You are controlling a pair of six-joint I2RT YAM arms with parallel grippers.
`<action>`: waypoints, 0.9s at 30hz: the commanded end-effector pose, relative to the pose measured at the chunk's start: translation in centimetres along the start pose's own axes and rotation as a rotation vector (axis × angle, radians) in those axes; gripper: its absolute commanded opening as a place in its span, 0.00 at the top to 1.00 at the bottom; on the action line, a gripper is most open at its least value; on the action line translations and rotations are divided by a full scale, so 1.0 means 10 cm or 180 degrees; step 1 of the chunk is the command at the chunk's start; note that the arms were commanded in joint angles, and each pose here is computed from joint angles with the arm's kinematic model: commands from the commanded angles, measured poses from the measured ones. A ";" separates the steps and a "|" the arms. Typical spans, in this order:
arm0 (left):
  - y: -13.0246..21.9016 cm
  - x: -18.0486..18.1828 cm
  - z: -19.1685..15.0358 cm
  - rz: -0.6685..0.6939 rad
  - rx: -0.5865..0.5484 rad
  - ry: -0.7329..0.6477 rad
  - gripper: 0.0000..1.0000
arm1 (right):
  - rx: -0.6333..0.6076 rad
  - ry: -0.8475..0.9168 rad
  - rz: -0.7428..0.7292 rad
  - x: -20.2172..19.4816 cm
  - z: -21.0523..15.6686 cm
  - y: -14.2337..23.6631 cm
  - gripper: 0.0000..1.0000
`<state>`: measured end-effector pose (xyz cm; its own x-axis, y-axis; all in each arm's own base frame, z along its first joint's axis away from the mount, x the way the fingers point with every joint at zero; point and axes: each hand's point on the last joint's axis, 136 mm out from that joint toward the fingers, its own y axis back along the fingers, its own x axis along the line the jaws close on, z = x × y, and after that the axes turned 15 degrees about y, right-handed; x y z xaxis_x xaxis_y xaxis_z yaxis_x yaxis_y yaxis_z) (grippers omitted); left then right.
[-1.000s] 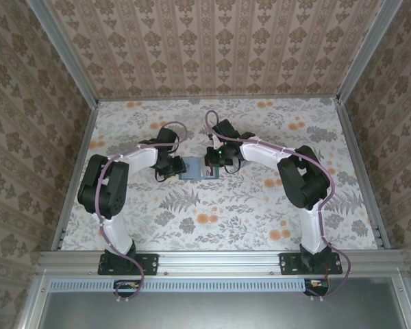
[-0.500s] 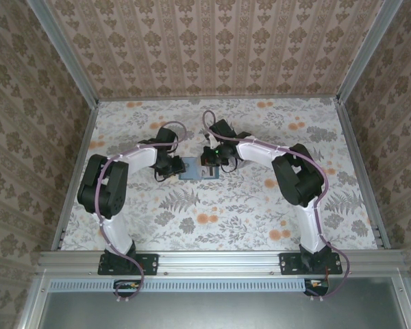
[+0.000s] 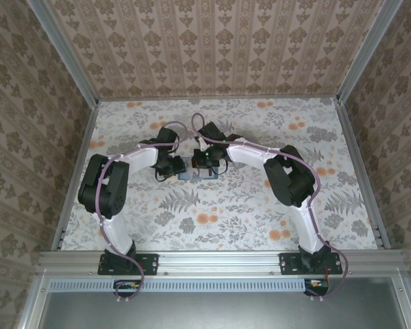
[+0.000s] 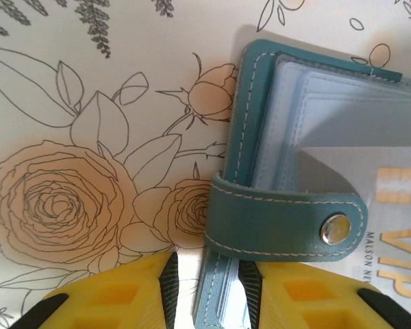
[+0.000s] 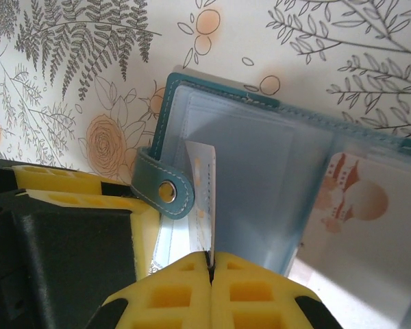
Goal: Put the credit cards into the card holder
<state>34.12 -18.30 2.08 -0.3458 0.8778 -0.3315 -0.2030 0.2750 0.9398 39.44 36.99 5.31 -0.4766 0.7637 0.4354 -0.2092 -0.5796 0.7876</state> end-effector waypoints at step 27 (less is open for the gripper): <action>-0.07 -0.20 -0.10 -0.0200 0.0169 -0.0048 0.66 | -0.0081 -0.0327 0.0456 -0.23 0.00 0.45 0.93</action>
<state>34.21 -18.55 2.22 -0.3483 0.8724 -0.3430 -0.2047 0.2862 0.9360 39.80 31.38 7.69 -0.3994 0.7373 0.5448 -0.2004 -0.6502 0.7329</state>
